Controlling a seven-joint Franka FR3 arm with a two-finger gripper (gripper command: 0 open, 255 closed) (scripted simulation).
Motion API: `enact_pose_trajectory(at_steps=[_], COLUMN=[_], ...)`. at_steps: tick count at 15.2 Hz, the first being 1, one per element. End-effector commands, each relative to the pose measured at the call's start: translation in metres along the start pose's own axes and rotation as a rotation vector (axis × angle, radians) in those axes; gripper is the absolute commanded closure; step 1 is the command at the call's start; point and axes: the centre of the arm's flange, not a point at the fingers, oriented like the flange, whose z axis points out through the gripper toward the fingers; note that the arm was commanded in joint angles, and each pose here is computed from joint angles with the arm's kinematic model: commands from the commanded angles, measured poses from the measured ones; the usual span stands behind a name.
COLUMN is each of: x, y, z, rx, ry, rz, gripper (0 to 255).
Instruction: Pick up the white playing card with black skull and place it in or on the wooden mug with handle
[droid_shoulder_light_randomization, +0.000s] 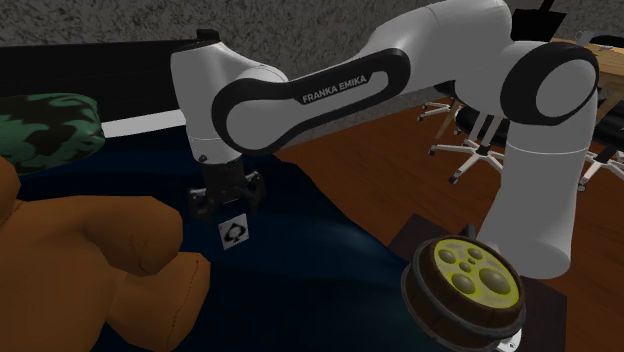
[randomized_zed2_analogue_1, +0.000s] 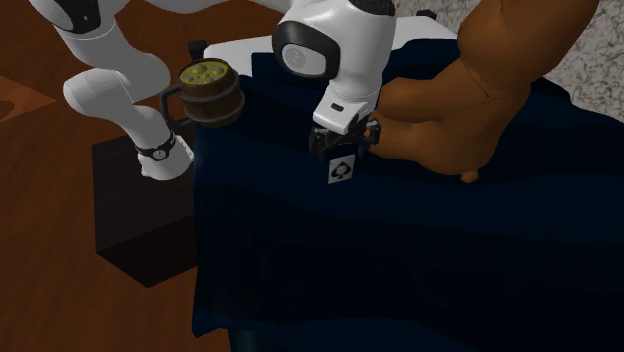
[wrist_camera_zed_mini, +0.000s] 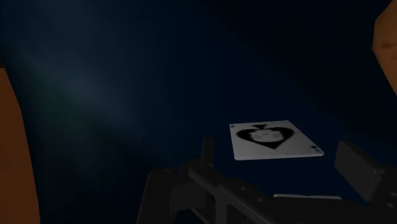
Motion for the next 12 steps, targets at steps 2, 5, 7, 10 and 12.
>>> enact_pose_trajectory(at_steps=[2, 5, 7, 10, 12], x=[0.0, 0.0, 0.0, 0.0, 0.0], y=[-0.003, -0.003, -0.003, -0.003, -0.003], z=[0.014, 0.03, 0.033, 0.033, 0.033], rx=[0.001, 0.001, 0.001, 0.001, 0.001], ry=[0.0, 0.0, 0.0, 0.0, 0.0], rz=[0.002, 0.002, 0.002, 0.002, 0.002], gripper=[0, 0, 0, 0, 0])
